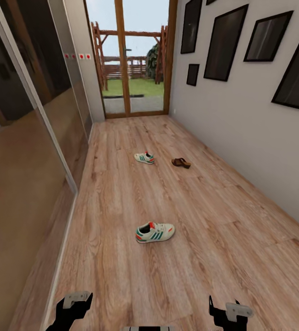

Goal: Pick up the two gym shoes and the two sandals from the corridor floor and place them onto the hallstand (shoe rack) in the corridor, making sure they are on the rack and not on the floor. Arrange them so the two gym shoes are next to each other and the two sandals are next to each other.

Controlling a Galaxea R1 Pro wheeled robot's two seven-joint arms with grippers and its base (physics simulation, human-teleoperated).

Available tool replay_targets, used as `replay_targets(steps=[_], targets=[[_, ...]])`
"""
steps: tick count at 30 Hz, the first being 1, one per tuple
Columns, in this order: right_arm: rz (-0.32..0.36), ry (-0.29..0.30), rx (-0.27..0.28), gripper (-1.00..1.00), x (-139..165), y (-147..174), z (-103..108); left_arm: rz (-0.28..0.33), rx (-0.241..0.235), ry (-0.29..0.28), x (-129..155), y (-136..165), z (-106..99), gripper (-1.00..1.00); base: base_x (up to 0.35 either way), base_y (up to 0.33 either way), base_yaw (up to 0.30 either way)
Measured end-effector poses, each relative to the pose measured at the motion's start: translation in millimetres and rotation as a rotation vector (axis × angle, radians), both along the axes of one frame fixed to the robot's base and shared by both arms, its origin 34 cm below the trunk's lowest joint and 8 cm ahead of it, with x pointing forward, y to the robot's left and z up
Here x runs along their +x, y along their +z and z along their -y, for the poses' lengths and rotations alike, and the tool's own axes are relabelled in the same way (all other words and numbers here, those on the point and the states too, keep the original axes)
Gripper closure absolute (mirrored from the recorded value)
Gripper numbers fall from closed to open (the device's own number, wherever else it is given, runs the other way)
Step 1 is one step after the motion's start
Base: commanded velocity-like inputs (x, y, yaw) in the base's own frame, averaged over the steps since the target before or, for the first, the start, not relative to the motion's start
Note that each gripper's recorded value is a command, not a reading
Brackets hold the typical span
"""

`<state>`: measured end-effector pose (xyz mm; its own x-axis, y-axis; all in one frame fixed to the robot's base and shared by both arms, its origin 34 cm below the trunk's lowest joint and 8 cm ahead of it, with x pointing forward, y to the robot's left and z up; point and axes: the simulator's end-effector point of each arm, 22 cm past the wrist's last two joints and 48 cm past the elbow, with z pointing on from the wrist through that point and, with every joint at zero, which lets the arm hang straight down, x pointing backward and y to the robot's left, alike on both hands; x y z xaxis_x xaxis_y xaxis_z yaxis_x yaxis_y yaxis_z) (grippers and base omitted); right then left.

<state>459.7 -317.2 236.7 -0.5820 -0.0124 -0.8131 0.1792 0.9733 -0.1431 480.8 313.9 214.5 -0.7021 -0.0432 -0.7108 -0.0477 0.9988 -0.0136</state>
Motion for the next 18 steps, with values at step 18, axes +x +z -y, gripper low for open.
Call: replay_targets(steps=[18], targets=[[-0.018, 0.000, 0.000, -1.00, -5.4, -6.8, 0.0, -0.018, 0.000, -0.001, -5.7, -7.0, 0.2, -1.00, 0.000, 0.000, -0.232]])
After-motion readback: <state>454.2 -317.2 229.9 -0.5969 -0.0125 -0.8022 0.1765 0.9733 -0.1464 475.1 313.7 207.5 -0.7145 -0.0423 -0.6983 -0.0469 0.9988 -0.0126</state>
